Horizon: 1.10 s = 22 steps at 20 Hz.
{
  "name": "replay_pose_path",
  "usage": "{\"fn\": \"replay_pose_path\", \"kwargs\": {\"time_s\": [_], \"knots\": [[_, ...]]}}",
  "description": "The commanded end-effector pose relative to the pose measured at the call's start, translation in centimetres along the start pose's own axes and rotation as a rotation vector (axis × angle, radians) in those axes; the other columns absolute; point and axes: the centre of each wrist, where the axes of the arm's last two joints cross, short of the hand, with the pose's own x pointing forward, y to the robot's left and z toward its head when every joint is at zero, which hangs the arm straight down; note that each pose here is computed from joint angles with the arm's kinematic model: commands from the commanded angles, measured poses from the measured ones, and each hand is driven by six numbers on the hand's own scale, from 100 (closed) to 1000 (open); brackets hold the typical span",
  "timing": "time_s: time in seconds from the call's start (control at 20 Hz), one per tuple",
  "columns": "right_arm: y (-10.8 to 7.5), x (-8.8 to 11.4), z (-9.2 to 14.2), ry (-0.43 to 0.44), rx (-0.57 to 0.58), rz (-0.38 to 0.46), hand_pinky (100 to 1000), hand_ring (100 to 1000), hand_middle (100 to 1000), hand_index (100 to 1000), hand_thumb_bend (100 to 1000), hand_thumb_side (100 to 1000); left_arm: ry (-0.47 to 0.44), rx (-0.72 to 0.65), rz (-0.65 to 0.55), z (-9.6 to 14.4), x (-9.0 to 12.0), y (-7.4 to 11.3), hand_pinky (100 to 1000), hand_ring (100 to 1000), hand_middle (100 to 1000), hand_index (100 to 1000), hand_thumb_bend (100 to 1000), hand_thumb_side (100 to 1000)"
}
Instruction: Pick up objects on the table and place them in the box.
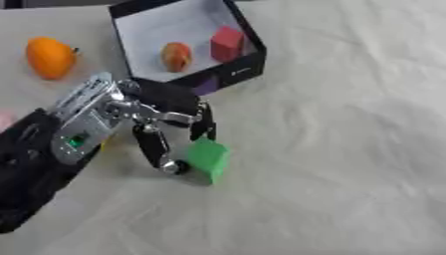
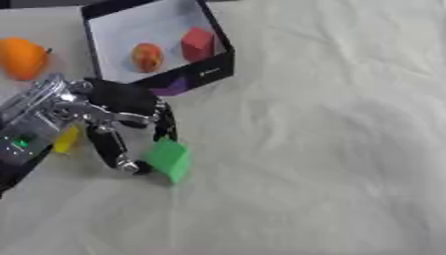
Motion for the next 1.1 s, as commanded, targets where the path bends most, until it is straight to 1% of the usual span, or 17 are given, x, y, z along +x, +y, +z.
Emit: {"fn": "replay_pose_path", "kwargs": {"time_s": [0.05, 0.15, 0.2, 0.35, 0.5, 0.6, 0.7, 0.8, 0.9, 1.1], "knots": [[-0.6, 0.8, -0.5, -0.02, 0.006, 0.028, 831, 792, 660, 899, 100, 683, 0.016, 0.083, -0.05, 2.2, 0.4, 2.0, 789, 580, 454, 516, 330, 146], [-0.6, 0.8, -0.4, -0.02, 0.007, 0.029, 831, 792, 661, 899, 100, 697, 0.02, 0.127, -0.07, 3.2, 1.0, 2.7, 780, 571, 448, 508, 331, 143], [-0.6, 0.8, -0.4, -0.021, 0.006, 0.03, 832, 792, 660, 899, 100, 680, 0.025, 0.15, -0.083, 3.7, 1.2, 3.1, 779, 572, 447, 506, 339, 136], [-0.7, 0.8, -0.4, -0.023, 0.003, 0.031, 832, 792, 660, 900, 100, 679, 0.052, 0.23, -0.094, 5.5, 1.7, 3.9, 778, 573, 446, 504, 356, 127], [-0.7, 0.8, -0.3, -0.023, 0.001, 0.032, 832, 792, 661, 900, 100, 679, 0.096, 0.316, -0.084, 7.2, 1.6, 4.6, 773, 563, 443, 500, 344, 105], [-0.7, 0.8, -0.3, -0.024, 0.003, 0.032, 832, 791, 660, 900, 100, 675, 0.13, 0.368, -0.079, 8.3, 1.4, 5.2, 770, 562, 442, 499, 375, 100], [-0.7, 0.8, -0.4, -0.026, 0.004, 0.029, 832, 791, 660, 900, 100, 674, 0.169, 0.399, -0.082, 9.1, 0.9, 5.7, 768, 563, 442, 499, 390, 100], [-0.7, 0.8, -0.5, -0.026, 0.007, 0.026, 832, 791, 660, 900, 100, 674, 0.203, 0.419, -0.078, 9.4, 0.3, 6.1, 767, 561, 440, 498, 402, 100], [-0.6, 0.9, -0.5, -0.026, 0.011, 0.023, 832, 791, 660, 900, 100, 672, 0.24, 0.438, -0.076, 9.4, -0.6, 6.5, 763, 560, 439, 497, 418, 100], [-0.6, 0.9, -0.6, -0.03, 0.018, 0.018, 832, 791, 661, 900, 100, 670, 0.314, 0.485, -0.067, 8.8, -2.7, 7.2, 756, 543, 429, 488, 420, 100]]}}
